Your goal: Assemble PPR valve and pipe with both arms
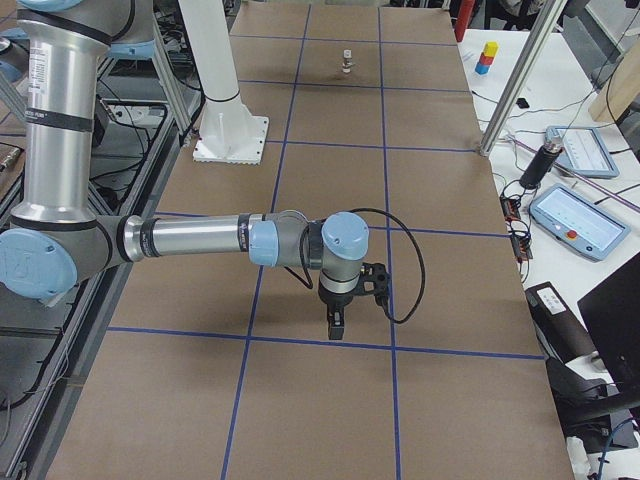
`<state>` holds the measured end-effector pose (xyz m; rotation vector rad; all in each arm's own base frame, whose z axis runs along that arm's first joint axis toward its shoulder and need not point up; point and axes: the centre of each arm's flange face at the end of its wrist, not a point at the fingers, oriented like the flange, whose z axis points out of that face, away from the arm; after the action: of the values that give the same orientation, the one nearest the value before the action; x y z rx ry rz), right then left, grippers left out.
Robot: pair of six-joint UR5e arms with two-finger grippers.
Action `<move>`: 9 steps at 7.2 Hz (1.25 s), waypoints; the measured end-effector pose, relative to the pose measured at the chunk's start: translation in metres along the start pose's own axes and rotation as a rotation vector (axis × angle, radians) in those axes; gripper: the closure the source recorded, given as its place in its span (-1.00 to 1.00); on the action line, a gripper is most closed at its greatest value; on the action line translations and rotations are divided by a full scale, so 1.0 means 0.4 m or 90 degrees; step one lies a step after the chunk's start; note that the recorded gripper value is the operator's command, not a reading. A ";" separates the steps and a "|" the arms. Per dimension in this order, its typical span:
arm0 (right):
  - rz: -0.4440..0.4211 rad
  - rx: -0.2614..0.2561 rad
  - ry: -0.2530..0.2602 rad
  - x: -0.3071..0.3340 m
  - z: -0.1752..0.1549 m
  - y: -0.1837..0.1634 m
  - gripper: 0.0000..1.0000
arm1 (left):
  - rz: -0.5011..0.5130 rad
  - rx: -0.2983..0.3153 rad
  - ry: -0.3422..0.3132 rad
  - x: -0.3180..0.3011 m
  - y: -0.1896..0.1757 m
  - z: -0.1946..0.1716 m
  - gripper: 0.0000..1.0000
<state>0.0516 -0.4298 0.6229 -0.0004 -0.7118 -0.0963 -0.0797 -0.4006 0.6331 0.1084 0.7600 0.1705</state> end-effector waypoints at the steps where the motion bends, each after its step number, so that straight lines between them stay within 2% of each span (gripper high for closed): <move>1: 0.000 0.001 0.000 -0.001 -0.001 -0.002 -0.99 | 0.000 0.000 0.000 0.000 0.000 -0.001 -1.00; 3: -0.010 0.010 -0.002 -0.018 -0.019 -0.011 -0.99 | 0.004 0.003 0.000 0.005 -0.002 -0.005 -1.00; 6: -0.038 0.044 -0.004 -0.072 -0.081 -0.051 -0.99 | 0.022 0.019 -0.002 0.025 -0.029 -0.026 -1.00; 9: -0.072 0.089 0.003 -0.134 -0.165 -0.152 -0.99 | 0.096 0.097 -0.012 0.062 -0.104 -0.076 -1.00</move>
<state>0.0490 -0.4878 0.5360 0.1744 -0.7122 -0.1543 -0.0784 -0.4356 0.5878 0.3125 0.7466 0.2539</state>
